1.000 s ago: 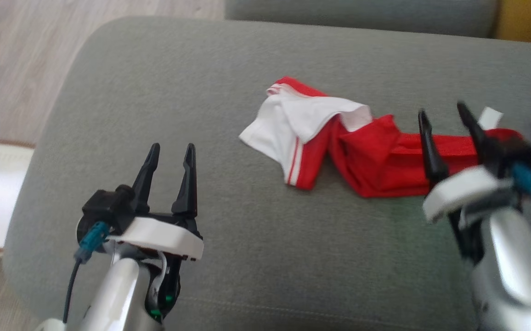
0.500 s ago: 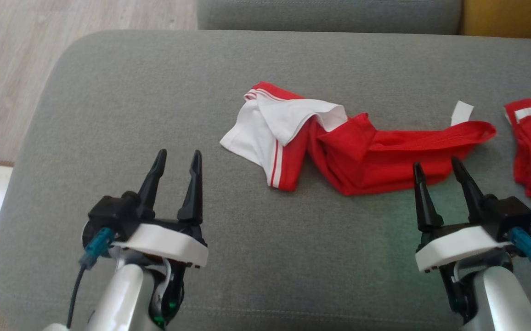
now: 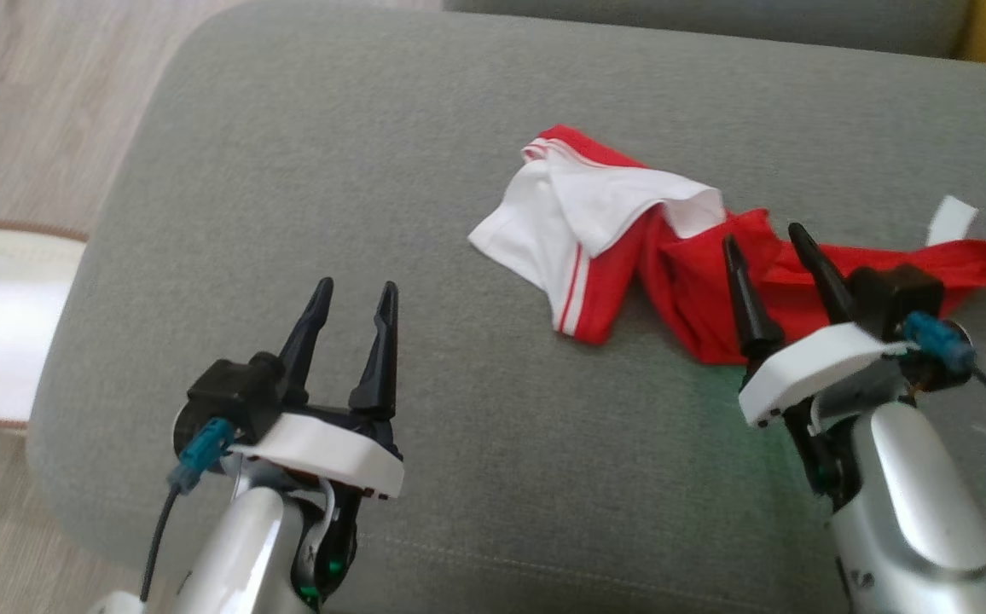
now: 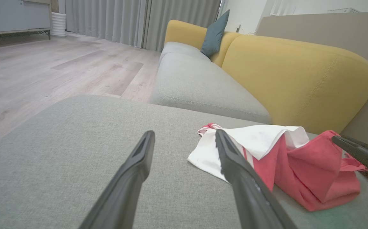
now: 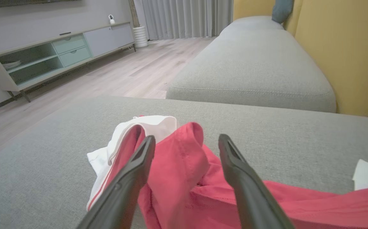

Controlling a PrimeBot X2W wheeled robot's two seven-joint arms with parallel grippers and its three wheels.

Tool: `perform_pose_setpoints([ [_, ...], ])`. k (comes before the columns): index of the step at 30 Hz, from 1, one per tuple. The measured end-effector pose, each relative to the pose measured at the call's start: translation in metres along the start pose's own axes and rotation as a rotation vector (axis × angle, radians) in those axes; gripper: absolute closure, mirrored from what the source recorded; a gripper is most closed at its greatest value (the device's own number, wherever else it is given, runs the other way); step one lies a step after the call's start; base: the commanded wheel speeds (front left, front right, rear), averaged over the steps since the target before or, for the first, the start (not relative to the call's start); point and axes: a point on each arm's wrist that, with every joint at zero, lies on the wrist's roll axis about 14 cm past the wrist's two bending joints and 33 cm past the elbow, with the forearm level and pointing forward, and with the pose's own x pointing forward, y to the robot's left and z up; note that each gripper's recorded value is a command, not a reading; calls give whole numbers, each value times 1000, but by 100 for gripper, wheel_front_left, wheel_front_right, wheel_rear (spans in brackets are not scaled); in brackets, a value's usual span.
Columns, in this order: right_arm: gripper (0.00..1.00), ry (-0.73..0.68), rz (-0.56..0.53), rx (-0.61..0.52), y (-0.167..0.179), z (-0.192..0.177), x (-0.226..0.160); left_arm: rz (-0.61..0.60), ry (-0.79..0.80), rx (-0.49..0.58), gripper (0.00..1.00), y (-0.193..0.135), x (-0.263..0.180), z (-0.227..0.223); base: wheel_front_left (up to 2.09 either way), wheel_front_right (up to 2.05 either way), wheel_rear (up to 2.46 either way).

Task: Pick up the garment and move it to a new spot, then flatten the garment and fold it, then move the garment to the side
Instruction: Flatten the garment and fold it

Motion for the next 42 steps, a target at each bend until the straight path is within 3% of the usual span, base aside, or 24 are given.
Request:
perform_pose_setpoints([
  [4,0,44,22,0,1,-8,15,29,8,1,0,9,-2,-2,0,0,0],
  [5,22,49,29,0,2,-9,18,34,8,2,0,11,-2,-2,0,0,0],
  [6,100,52,36,-5,3,-9,20,37,10,3,0,12,-2,-2,0,0,0],
  [13,100,3,27,-37,-2,5,19,41,12,3,0,12,-1,-3,0,0,0],
  [18,100,-115,-24,-60,-18,45,4,12,-7,-2,0,3,4,2,0,0,0],
  [23,100,-220,-115,-95,-45,84,-30,-51,-21,-7,0,-18,9,6,0,0,0],
  [28,100,-228,-256,-134,-85,91,-79,-112,-10,-19,0,-39,11,1,0,0,0],
  [36,100,-166,-491,-76,-138,64,-153,-172,0,-30,0,-60,20,-4,0,0,0],
  [42,100,7,-567,19,-144,1,-186,-184,11,-24,0,-62,23,-8,0,0,0],
])
